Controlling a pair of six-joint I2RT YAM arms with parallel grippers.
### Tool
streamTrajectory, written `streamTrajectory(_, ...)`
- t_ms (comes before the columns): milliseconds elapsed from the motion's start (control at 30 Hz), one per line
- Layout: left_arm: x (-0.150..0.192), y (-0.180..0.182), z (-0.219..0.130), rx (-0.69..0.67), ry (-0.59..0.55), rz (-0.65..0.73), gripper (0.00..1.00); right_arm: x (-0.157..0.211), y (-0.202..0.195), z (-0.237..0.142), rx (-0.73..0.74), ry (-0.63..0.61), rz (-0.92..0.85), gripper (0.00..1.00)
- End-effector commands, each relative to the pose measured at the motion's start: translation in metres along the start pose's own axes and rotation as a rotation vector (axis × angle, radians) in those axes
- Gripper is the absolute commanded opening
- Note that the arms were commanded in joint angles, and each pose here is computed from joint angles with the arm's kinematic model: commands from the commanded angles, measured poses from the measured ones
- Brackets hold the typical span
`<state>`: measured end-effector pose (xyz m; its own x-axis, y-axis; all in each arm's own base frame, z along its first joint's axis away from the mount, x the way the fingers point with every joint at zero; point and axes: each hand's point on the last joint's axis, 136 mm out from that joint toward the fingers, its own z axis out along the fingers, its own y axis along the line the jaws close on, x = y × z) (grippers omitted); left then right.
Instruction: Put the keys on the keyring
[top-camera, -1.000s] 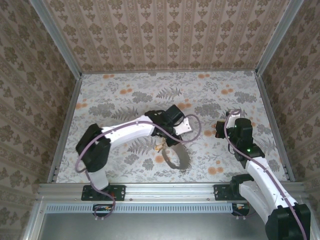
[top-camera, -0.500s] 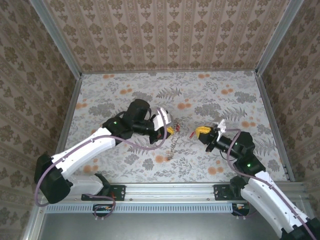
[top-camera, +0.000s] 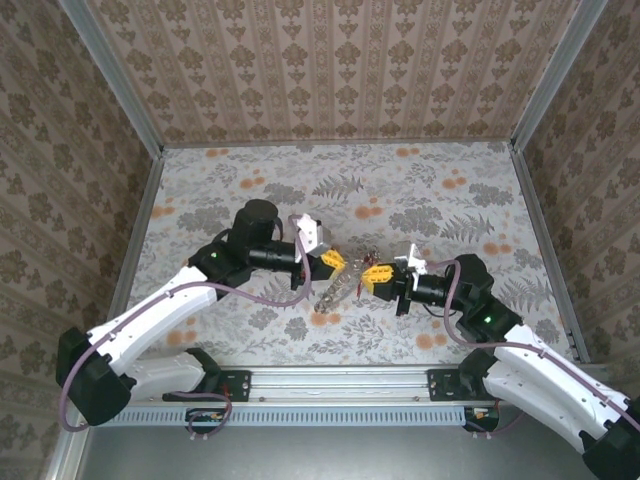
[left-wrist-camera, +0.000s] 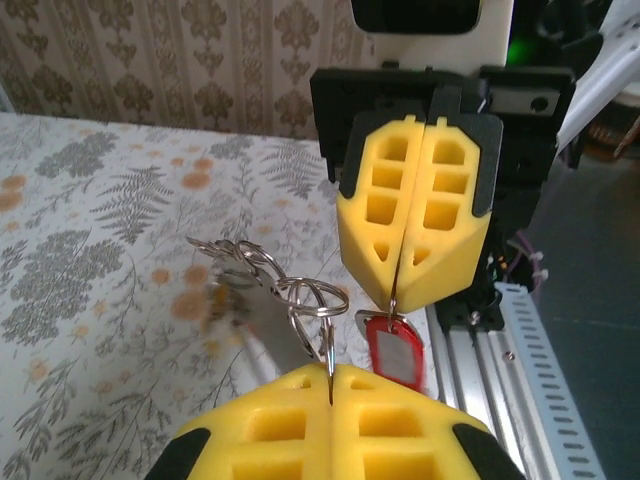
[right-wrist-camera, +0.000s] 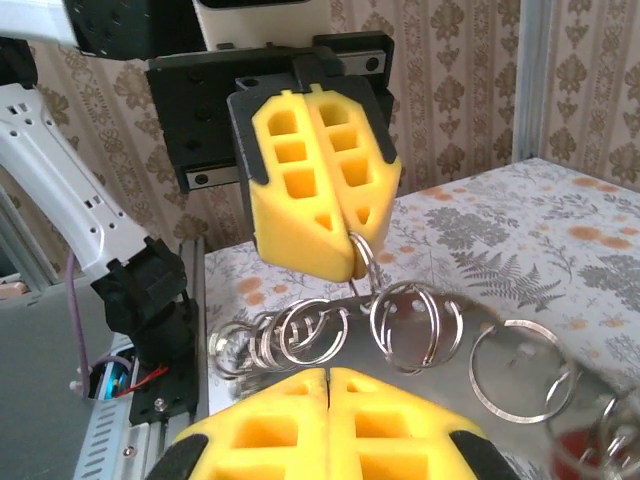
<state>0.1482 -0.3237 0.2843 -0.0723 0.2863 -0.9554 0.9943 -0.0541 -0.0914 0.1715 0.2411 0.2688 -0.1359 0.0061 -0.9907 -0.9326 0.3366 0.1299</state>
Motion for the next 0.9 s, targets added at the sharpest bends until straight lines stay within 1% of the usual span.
streamTrajectory(0, -0.034, -0.018, -0.014, 0.095, -0.144, 0.039, 0.00, -0.029, 0.012, -0.002, -0.036, -0.069, -0.075, 0.00)
streamTrajectory(100, -0.041, -0.021, -0.019, 0.119, -0.181, 0.039, 0.00, -0.034, 0.013, -0.002, -0.039, -0.077, -0.080, 0.00)
streamTrajectory(200, -0.043, -0.021, -0.021, 0.116, -0.191, 0.035, 0.00, -0.032, 0.003, -0.001, 0.013, -0.063, -0.069, 0.00)
streamTrajectory(300, -0.041, -0.019, -0.022, 0.102, -0.190, 0.033, 0.00, -0.024, -0.008, -0.002, 0.078, -0.049, -0.045, 0.00)
streamTrajectory(400, -0.040, -0.016, -0.024, 0.082, -0.192, 0.032, 0.00, -0.012, -0.018, 0.001, 0.119, -0.015, 0.016, 0.00)
streamTrajectory(467, -0.040, -0.014, -0.025, 0.065, -0.194, 0.032, 0.00, 0.004, -0.033, 0.003, 0.188, 0.027, 0.084, 0.00)
streamTrajectory(567, -0.038, -0.011, -0.027, 0.040, -0.193, 0.032, 0.00, 0.039, -0.061, 0.001, 0.329, 0.105, 0.192, 0.00)
streamTrajectory(633, -0.036, -0.009, -0.027, 0.028, -0.191, 0.033, 0.00, 0.064, -0.075, 0.000, 0.390, 0.156, 0.260, 0.00)
streamTrajectory(733, -0.034, -0.009, -0.027, 0.023, -0.187, 0.029, 0.00, 0.091, -0.084, 0.002, 0.417, 0.201, 0.325, 0.00)
streamTrajectory(867, -0.032, -0.009, -0.029, 0.012, -0.182, 0.032, 0.00, 0.116, -0.091, 0.007, 0.421, 0.271, 0.387, 0.00)
